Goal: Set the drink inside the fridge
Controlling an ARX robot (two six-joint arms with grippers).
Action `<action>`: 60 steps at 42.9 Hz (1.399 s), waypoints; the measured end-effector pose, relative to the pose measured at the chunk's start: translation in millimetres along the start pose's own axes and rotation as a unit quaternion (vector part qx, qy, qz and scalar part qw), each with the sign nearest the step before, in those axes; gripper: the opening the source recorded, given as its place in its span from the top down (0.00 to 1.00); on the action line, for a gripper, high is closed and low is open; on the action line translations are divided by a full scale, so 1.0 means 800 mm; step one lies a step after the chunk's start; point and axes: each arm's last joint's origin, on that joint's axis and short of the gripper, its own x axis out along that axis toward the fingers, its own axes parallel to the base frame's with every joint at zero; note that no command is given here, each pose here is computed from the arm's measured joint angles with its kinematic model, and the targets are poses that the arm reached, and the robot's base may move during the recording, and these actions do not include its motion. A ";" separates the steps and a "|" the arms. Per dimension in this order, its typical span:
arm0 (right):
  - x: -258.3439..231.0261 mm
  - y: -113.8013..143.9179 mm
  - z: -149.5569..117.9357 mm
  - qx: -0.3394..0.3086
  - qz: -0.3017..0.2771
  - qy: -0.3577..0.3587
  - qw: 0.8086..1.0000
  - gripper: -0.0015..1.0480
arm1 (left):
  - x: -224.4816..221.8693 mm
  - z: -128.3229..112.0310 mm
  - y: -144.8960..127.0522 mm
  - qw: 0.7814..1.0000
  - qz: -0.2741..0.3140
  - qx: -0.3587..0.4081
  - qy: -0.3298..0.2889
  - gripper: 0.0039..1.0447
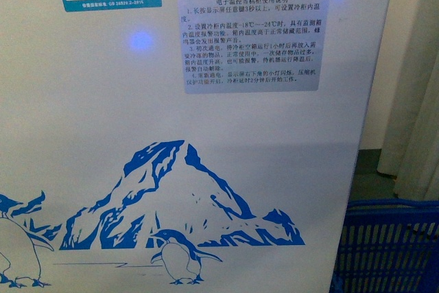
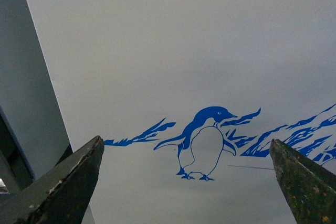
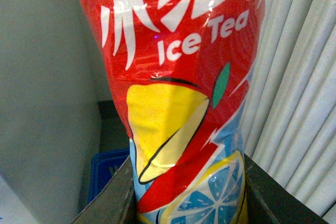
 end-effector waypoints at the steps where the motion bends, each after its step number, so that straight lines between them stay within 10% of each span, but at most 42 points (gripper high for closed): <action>1: 0.000 0.000 -0.001 0.000 0.000 0.001 1.000 0.64 | 0.000 0.000 0.000 1.000 0.000 0.000 0.000 0.08; 60: 0.001 0.000 -0.002 -0.001 0.000 0.002 1.000 0.65 | 0.000 0.000 0.000 1.000 0.000 0.000 0.000 0.08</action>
